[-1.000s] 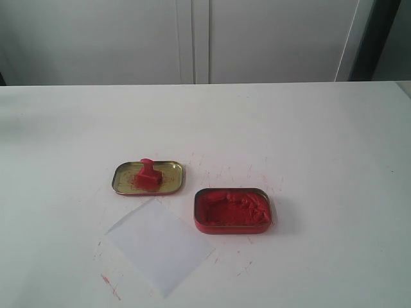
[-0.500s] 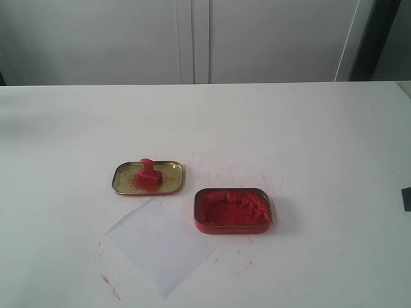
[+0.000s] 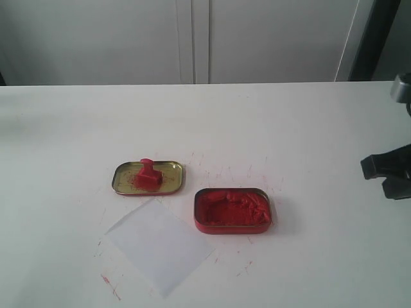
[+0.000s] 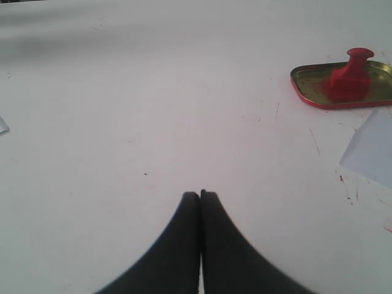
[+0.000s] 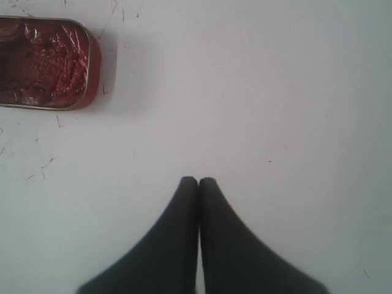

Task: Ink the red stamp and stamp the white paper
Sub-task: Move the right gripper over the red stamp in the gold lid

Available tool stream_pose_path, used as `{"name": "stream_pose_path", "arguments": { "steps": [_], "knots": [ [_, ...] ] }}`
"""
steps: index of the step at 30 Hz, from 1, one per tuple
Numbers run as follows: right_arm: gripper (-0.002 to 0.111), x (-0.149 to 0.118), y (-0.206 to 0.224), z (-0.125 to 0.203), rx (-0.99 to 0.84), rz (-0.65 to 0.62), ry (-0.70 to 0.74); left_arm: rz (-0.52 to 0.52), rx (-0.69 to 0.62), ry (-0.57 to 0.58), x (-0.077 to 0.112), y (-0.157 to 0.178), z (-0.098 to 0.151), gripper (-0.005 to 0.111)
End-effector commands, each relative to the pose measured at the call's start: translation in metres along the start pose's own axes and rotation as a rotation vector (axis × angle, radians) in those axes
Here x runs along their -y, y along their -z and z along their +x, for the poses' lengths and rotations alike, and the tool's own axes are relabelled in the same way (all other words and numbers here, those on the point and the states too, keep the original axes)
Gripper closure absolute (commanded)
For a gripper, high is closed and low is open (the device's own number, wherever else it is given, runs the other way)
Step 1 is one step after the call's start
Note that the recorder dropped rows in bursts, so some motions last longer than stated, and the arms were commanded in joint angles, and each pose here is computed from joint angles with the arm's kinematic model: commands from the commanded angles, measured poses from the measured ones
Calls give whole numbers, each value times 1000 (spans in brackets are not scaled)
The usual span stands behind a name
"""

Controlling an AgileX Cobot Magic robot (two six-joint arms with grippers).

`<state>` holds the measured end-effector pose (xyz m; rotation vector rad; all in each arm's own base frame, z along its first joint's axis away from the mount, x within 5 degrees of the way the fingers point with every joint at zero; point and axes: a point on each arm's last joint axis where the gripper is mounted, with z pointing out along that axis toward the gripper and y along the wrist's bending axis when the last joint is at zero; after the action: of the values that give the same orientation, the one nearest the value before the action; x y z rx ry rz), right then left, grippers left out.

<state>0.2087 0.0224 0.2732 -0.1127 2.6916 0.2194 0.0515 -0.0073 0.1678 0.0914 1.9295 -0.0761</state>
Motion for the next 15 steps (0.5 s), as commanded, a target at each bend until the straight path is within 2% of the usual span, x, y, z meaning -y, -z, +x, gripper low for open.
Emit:
{"name": "stream_pose_path", "arguments": {
  "steps": [1, 7, 15],
  "knots": [
    [108, 0, -5, -21, -18, -11, 9, 0, 2, 12, 0, 0, 1, 107],
    [108, -6, -16, -64, -50, -22, 54, 0, 2, 12, 0, 0, 1, 107],
    [108, -54, -55, -121, -131, -88, 177, 0, 2, 12, 0, 0, 1, 107]
  ]
}}
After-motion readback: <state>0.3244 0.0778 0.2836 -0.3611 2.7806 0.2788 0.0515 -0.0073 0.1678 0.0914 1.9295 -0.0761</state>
